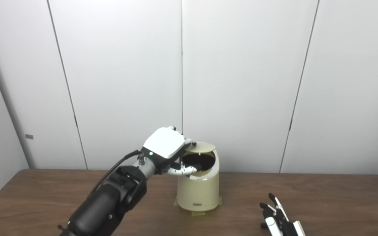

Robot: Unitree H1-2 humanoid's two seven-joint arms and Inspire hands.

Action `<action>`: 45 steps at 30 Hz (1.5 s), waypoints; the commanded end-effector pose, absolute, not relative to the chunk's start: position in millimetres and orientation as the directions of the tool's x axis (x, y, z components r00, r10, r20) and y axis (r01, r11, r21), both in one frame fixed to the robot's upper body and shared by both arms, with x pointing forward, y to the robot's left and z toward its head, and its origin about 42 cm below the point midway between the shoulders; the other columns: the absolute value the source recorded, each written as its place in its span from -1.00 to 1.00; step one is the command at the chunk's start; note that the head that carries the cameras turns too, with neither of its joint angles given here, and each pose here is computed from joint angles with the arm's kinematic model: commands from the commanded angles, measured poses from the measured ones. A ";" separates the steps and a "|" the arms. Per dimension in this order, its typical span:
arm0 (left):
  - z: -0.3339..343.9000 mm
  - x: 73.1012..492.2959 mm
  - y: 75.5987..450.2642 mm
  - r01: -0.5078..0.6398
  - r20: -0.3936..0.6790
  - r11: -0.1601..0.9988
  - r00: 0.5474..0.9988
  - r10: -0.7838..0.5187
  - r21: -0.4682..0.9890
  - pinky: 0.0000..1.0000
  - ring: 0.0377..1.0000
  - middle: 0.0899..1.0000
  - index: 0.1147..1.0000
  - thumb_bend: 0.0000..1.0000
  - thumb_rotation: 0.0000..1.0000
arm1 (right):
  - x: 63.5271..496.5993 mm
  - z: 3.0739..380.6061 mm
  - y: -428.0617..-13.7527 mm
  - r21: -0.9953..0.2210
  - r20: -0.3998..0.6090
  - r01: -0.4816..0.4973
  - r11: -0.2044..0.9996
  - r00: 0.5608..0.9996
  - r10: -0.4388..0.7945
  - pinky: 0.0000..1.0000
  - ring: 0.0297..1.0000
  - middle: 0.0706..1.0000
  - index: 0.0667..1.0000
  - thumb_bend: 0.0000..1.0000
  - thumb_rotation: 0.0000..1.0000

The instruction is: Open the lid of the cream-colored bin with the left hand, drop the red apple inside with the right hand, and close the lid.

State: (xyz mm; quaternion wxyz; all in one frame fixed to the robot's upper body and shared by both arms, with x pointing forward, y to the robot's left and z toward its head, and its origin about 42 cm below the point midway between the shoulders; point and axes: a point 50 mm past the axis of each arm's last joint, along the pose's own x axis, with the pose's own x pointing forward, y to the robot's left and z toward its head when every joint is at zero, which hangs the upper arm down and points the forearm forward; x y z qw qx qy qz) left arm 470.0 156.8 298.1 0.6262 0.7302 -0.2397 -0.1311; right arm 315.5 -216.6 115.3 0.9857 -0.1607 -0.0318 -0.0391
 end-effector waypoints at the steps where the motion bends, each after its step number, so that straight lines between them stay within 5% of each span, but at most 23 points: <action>1: 322.6 471.8 158.2 -0.257 0.165 -0.107 0.836 -0.524 0.961 0.91 0.76 0.64 0.63 0.11 0.82 | 314.2 113.0 -225.2 -0.331 0.063 0.094 0.939 0.995 -0.077 1.00 0.83 0.69 0.93 -0.02 1.00; 45: 271.8 439.8 130.3 -0.243 0.074 -0.195 0.784 -0.616 0.950 0.80 0.70 0.58 0.56 0.13 0.58 | 313.0 121.6 -227.6 -0.353 0.068 0.120 0.928 0.992 -0.103 0.75 0.73 0.66 0.93 -0.15 1.00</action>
